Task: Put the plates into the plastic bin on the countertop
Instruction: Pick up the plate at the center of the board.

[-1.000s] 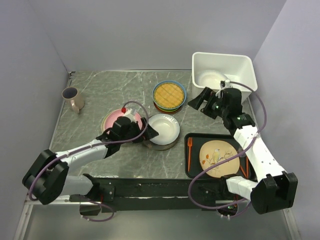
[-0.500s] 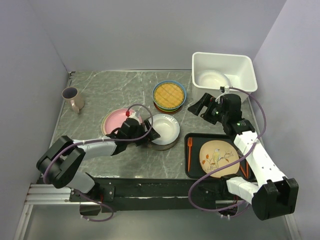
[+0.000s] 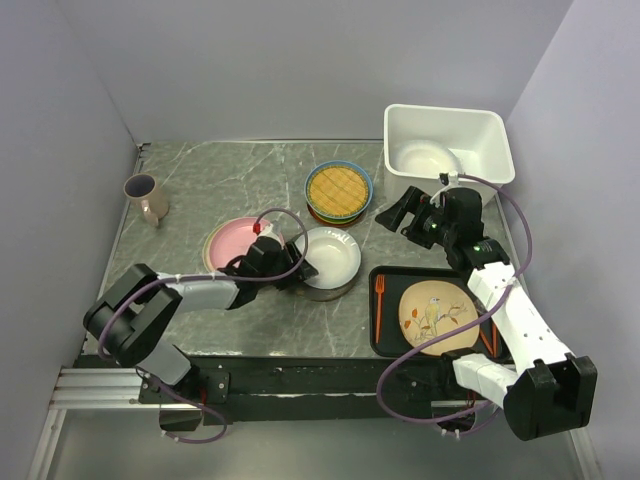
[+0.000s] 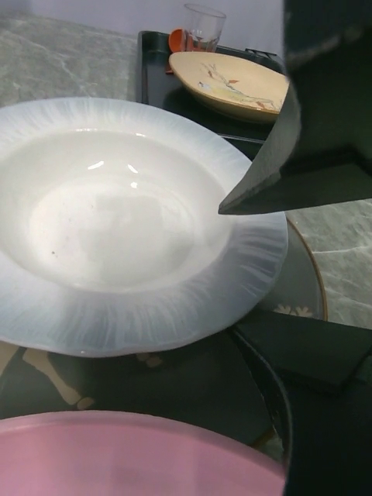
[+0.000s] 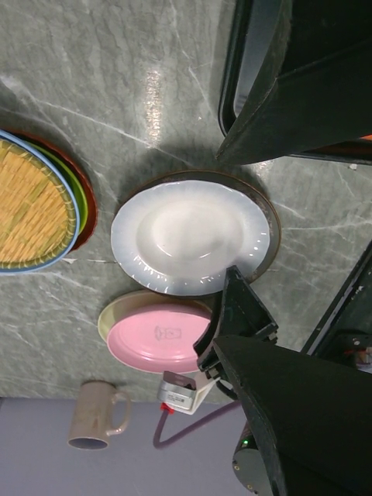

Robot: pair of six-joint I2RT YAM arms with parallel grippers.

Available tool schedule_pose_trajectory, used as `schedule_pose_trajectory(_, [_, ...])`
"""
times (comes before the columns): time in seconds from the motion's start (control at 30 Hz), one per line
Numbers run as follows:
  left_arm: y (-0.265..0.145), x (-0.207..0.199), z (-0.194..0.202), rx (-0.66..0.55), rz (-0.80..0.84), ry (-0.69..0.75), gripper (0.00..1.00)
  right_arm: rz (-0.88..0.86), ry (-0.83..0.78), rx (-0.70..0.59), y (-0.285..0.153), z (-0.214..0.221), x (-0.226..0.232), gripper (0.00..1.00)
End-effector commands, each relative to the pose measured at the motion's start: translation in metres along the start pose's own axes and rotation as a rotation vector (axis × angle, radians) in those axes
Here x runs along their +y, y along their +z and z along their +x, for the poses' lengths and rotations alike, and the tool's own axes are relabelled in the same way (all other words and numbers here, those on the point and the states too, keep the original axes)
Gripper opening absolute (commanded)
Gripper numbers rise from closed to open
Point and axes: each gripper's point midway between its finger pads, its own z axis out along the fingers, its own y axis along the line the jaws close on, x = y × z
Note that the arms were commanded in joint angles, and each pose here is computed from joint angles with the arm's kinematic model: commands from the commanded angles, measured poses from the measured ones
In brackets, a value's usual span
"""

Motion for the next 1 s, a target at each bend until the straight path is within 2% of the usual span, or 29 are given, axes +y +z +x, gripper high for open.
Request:
schedule_pose_trajectory(0.0, [0.007,-0.020,-0.012,-0.032,0.038,-0.004,0.51,-0.031,-0.033,-0.026,0.000,-0.004,0.006,0.97])
schedule_pose_trajectory(0.07, [0.009,-0.016,-0.010,-0.027,0.028,-0.007,0.49,-0.034,-0.033,-0.022,0.001,-0.003,0.005,0.97])
schedule_pose_trajectory(0.13, [0.011,-0.013,-0.008,-0.023,0.019,-0.012,0.41,-0.034,-0.032,-0.020,0.001,-0.003,0.006,0.97])
schedule_pose_trajectory(0.17, [0.012,-0.011,-0.008,-0.023,0.016,-0.015,0.35,-0.034,-0.031,-0.014,0.002,-0.002,0.005,0.97])
schedule_pose_trajectory(0.2, [0.012,-0.011,-0.007,-0.022,0.015,-0.017,0.24,-0.033,-0.032,-0.013,0.002,-0.002,0.005,0.97])
schedule_pose_trajectory(0.27, [0.012,-0.008,-0.007,-0.022,0.004,-0.021,0.14,-0.035,-0.033,-0.014,0.002,-0.001,0.005,0.97])
schedule_pose_trajectory(0.3, [0.012,-0.008,-0.007,-0.027,-0.001,-0.024,0.04,-0.032,-0.031,-0.012,0.003,-0.001,0.004,0.97])
schedule_pose_trajectory(0.33, [0.011,-0.008,-0.008,-0.029,-0.002,-0.025,0.01,-0.034,-0.032,-0.010,0.004,0.000,0.004,0.97])
schedule_pose_trajectory(0.77, [0.001,-0.013,-0.015,-0.060,0.011,-0.022,0.01,-0.031,-0.024,0.004,0.007,0.006,-0.001,0.97])
schedule_pose_trajectory(0.97, [-0.008,-0.033,-0.025,-0.101,0.097,-0.012,0.01,-0.034,-0.026,0.005,0.007,0.007,-0.001,0.97])
